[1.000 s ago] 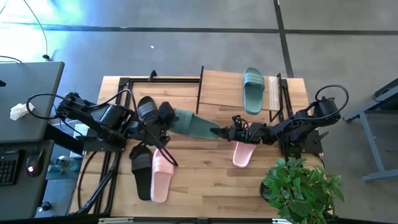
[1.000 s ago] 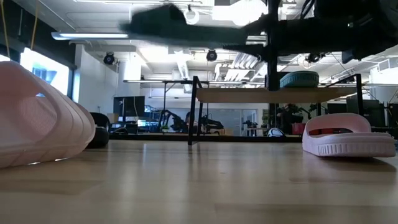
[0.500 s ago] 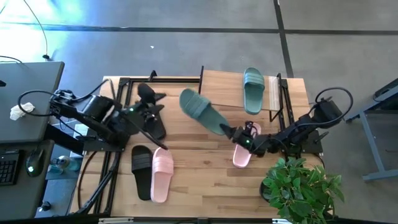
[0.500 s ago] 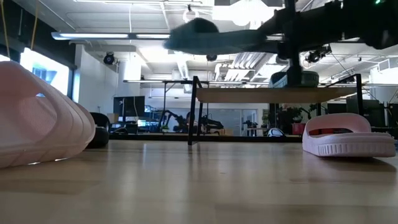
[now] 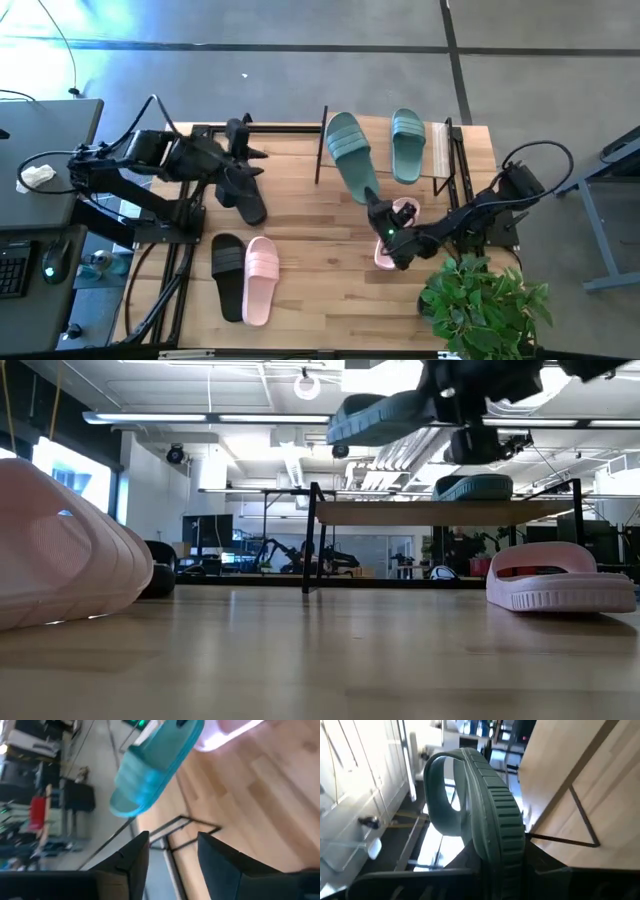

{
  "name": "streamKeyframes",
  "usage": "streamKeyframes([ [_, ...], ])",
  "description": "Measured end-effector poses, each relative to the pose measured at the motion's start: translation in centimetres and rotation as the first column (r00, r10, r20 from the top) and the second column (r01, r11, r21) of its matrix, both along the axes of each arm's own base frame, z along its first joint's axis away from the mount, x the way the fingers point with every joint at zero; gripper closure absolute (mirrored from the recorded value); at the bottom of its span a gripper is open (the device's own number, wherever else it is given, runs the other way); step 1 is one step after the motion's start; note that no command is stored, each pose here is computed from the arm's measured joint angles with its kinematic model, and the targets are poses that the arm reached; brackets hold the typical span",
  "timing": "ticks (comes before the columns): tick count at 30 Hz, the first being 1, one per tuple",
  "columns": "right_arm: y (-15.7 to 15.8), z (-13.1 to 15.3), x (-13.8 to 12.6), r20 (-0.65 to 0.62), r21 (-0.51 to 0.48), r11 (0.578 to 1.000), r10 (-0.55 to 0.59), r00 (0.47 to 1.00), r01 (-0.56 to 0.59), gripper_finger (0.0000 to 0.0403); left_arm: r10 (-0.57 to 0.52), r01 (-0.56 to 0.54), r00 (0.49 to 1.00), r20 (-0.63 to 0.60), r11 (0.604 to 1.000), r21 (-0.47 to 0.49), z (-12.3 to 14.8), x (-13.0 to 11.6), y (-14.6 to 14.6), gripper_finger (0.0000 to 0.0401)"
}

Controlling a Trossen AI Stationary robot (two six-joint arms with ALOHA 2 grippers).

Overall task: Pick and place slides into the shelf
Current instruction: Put the blue slides on the shelf

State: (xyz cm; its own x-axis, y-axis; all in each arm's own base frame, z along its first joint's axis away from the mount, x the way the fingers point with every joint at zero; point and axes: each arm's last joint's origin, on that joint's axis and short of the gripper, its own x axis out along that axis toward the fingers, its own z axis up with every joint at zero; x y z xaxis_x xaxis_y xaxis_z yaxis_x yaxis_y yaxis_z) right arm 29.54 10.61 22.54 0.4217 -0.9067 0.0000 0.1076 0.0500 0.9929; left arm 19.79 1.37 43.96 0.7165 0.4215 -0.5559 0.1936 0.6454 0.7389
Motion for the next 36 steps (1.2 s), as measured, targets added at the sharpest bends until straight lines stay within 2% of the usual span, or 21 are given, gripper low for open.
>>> streamKeyframes([
  [7, -0.5, -1.1, 4.2, 0.057, 0.027, 0.998, -0.058, 0.997, 0.056, 0.0370, -0.129, 0.124, 0.991, -0.043, 0.987, -0.106, -2.7, 1.3, 1.7, 0.0275],
  [12, -1.8, -2.4, 5.5, 0.050, 0.023, 0.994, -0.107, 0.993, 0.106, 0.0370, -0.170, 0.160, 0.984, -0.050, 0.975, -0.157, -5.2, 2.2, 3.0, 0.0285],
  [16, -2.6, -2.5, 5.7, 0.038, 0.018, 0.991, -0.132, 0.991, 0.131, 0.0370, -0.171, 0.161, 0.984, -0.043, 0.970, -0.180, -5.9, 2.4, 3.6, 0.0290],
  [29, -4.5, -2.3, 4.0, 0.036, 0.017, 0.985, -0.171, 0.985, 0.170, 0.0370, -0.222, 0.223, 0.975, 0.023, 0.965, -0.139, -5.5, 3.1, 3.8, 0.0288],
  [36, -5.7, -1.8, 3.4, 0.007, 0.003, 0.980, -0.201, 0.980, 0.201, 0.0370, -0.226, 0.223, 0.974, 0.005, 0.960, -0.167, -6.1, 3.8, 4.4, 0.0288],
])
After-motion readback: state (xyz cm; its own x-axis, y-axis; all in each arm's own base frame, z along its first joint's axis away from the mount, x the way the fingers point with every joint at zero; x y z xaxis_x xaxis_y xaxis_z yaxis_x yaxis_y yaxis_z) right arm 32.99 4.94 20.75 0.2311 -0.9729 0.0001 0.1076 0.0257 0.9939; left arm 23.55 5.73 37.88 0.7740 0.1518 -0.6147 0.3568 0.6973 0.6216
